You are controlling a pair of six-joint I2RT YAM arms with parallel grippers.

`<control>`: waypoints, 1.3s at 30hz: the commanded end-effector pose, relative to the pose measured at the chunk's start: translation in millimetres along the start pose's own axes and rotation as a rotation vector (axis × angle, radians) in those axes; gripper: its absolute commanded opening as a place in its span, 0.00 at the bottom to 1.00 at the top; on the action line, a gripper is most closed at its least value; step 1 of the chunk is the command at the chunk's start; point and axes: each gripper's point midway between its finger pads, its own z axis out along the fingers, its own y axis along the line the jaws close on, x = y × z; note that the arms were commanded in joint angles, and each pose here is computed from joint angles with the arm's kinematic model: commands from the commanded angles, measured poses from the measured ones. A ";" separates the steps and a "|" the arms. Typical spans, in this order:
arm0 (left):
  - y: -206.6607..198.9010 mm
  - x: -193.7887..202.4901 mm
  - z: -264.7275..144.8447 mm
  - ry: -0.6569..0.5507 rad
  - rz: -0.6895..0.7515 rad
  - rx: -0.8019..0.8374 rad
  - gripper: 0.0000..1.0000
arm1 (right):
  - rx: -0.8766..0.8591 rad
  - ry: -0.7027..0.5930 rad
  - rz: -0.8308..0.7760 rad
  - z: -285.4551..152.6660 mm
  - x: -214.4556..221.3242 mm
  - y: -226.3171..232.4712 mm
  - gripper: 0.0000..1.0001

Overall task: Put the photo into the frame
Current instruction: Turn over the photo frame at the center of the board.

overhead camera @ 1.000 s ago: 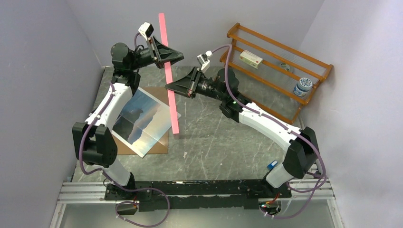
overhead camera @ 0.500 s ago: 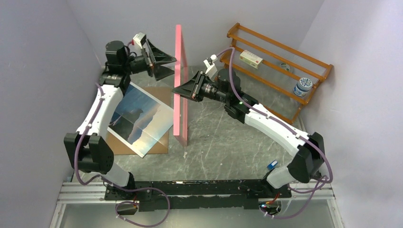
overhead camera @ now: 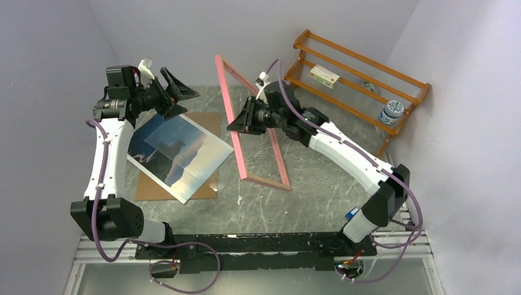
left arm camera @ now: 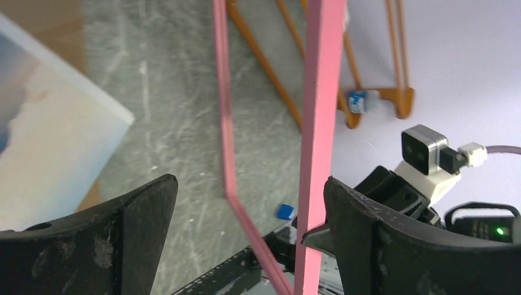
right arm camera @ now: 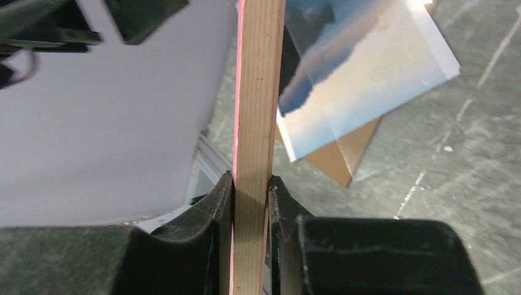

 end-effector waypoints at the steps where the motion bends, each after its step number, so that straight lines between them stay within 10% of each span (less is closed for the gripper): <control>1: 39.2 3.6 -13.2 -0.052 0.050 -0.205 0.94 | 0.118 0.049 -0.080 8.0 15.4 -16.4 0.00; 23: 170.5 34.5 -2.2 -0.024 -0.068 -0.565 0.94 | 0.435 0.223 -0.431 57.8 119.2 -174.3 0.00; 39: 244.4 62.3 4.7 0.021 -0.187 -0.684 0.93 | 0.599 0.271 -0.405 95.1 138.0 -230.8 0.09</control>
